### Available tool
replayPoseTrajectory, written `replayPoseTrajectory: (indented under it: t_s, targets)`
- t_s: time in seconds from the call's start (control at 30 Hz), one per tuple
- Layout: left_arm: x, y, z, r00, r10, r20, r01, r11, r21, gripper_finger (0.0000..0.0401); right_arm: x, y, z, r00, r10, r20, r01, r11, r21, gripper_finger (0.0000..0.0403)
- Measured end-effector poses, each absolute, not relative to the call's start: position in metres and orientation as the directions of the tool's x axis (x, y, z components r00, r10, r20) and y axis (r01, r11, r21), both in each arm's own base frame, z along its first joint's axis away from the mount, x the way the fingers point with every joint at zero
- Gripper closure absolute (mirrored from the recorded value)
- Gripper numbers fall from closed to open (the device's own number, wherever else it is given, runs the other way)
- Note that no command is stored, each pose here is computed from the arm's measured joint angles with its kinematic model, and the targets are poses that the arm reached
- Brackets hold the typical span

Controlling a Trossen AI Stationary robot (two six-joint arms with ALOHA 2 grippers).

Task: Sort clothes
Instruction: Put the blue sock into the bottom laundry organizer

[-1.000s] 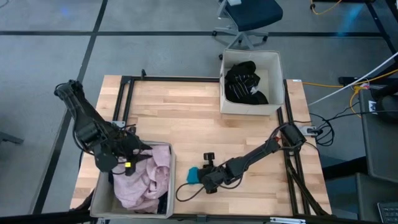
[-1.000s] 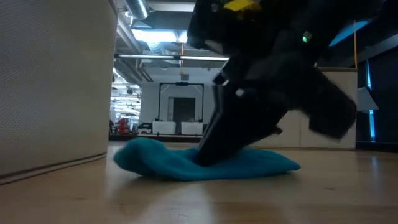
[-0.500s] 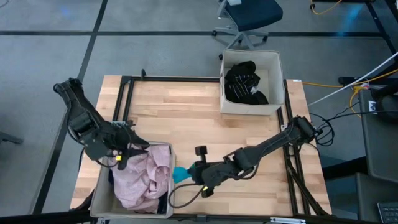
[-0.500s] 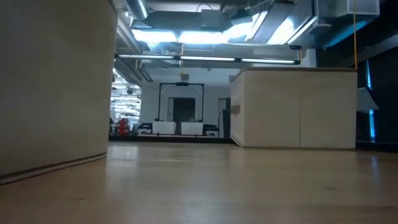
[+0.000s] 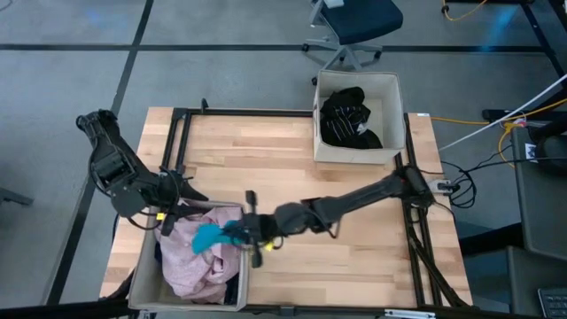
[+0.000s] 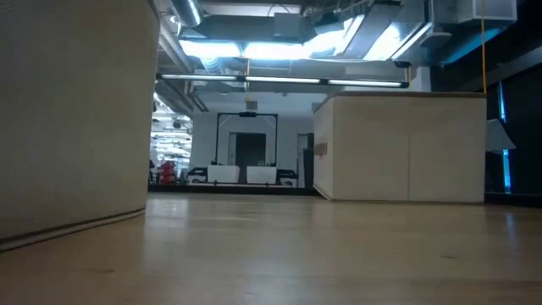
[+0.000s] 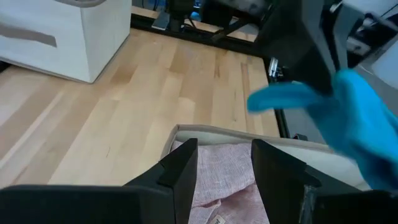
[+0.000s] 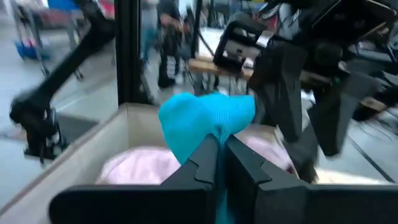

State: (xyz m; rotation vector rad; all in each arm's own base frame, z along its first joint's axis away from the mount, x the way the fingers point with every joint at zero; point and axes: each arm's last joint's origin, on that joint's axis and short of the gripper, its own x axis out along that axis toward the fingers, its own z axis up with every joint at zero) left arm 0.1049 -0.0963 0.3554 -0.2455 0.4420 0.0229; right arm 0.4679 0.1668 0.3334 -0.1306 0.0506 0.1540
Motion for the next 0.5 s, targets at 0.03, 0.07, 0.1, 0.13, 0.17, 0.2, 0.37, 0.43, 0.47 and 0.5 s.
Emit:
replayPoseTrajectory:
  t_s: [0.03,0.07,0.1,0.13,0.17,0.2,0.37,0.43,0.47,0.5]
  targets:
    - [0.105,-0.096,0.355,0.904,-0.031,-0.426,-0.075,0.97,-0.23,0.0258,0.475,0.164,0.328,0.985,0.168,-0.029,-0.171,0.978,-0.117,0.0379]
    - [0.105,-0.097,0.355,0.904,-0.031,-0.427,-0.075,0.97,-0.23,0.0258,0.48,0.161,0.324,0.983,0.183,-0.001,-0.182,0.977,-0.111,0.0378]
    - [0.105,-0.097,0.355,0.903,-0.03,-0.428,-0.076,0.97,-0.229,0.0258,0.485,0.158,0.319,0.981,0.191,0.015,-0.188,0.976,-0.107,0.0378]
    - [0.105,-0.097,0.355,0.903,-0.03,-0.428,-0.076,0.971,-0.229,0.0258,0.489,0.156,0.314,0.98,0.196,0.03,-0.192,0.976,-0.1,0.0378]
    - [0.105,-0.097,0.355,0.903,-0.03,-0.428,-0.076,0.971,-0.228,0.0258,0.493,0.154,0.31,0.979,0.199,0.045,-0.195,0.977,-0.083,0.0378]
    - [0.105,-0.097,0.355,0.903,-0.031,-0.428,-0.075,0.971,-0.228,0.0258,0.495,0.153,0.305,0.979,0.201,0.044,-0.198,0.978,-0.067,0.0378]
    - [0.105,-0.097,0.355,0.903,-0.03,-0.428,-0.076,0.971,-0.228,0.0258,0.503,0.149,0.29,0.977,0.212,0.016,-0.212,0.977,0.016,0.0377]
    - [0.105,-0.097,0.355,0.903,-0.03,-0.428,-0.076,0.971,-0.228,0.0258,0.503,0.149,0.288,0.977,0.213,0.011,-0.214,0.977,0.019,0.0376]
    - [0.105,-0.097,0.355,0.904,-0.027,-0.427,-0.078,0.971,-0.227,0.0258,0.503,0.149,0.287,0.977,0.214,0.004,-0.214,0.977,0.018,0.0373]
    - [0.105,-0.097,0.355,0.905,-0.025,-0.425,-0.08,0.971,-0.226,0.0258,0.503,0.15,0.287,0.977,0.214,-0.001,-0.214,0.977,0.018,0.0368]
